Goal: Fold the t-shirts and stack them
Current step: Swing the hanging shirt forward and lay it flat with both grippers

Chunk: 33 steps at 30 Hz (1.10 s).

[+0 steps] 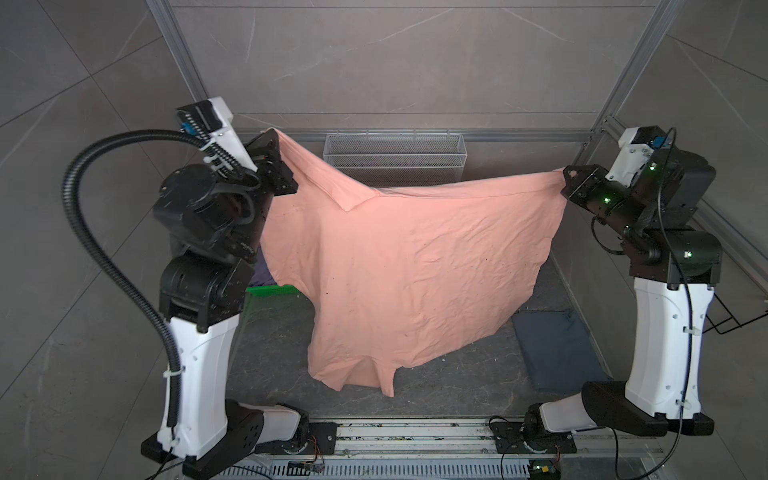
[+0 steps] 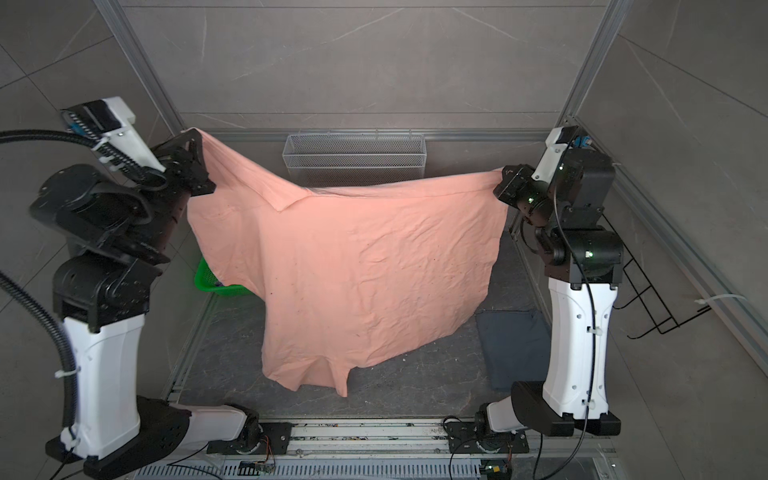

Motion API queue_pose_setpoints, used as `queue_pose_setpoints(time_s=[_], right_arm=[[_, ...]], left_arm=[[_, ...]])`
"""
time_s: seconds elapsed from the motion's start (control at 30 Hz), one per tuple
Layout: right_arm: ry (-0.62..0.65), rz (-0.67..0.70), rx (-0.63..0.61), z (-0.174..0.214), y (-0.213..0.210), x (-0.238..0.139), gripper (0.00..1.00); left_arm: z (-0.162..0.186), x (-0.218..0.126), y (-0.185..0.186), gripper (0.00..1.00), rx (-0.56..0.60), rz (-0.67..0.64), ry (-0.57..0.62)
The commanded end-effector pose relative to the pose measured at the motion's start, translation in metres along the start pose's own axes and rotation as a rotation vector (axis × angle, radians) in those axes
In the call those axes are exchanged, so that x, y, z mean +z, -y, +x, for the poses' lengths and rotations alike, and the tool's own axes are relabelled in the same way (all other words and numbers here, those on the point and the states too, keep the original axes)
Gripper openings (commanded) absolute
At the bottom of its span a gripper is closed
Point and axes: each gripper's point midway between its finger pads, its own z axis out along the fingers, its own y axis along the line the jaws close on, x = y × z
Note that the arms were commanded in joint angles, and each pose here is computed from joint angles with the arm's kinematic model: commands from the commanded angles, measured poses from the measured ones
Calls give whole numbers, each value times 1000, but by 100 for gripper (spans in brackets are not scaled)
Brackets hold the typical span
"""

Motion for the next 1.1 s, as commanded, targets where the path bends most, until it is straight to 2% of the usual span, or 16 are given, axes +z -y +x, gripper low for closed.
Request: queue_pose_setpoints(time_s=[0.0, 0.1, 0.2, 0.37, 0.47, 0.53, 0.6, 0.7, 0.87, 0.97, 1.07], right_arm=[[64, 12, 35, -14, 4, 27, 0], [68, 5, 53, -18, 4, 51, 0], [93, -29, 67, -33, -4, 65, 0], [280, -85, 47, -90, -21, 23, 0], [322, -71, 34, -99, -19, 0, 0], [288, -49, 29, -83, -10, -1, 0], [230, -23, 14, -59, 0, -3, 0], [52, 76, 11, 9, 37, 13, 0], [-301, 137, 50, 155, 94, 42, 0], [-556, 207, 89, 250, 131, 45, 0], [-699, 290, 100, 316, 165, 33, 0]], left_arm=[[-6, 30, -7, 0, 52, -73, 76], [-5, 56, -3, 0, 93, -86, 94], [-31, 66, 4, 0, 136, -77, 189], [-93, 34, 15, 0, 127, -28, 394], [-104, 9, 10, 0, 123, -34, 407], [-97, -8, 5, 0, 110, -33, 381], [-73, -22, -6, 0, 91, -43, 317], [-13, -40, -29, 0, 15, -96, 154], [147, -79, -72, 0, -211, -226, -264], [249, -124, -93, 0, -375, -346, -540], [342, -177, -101, 0, -569, -457, -792]])
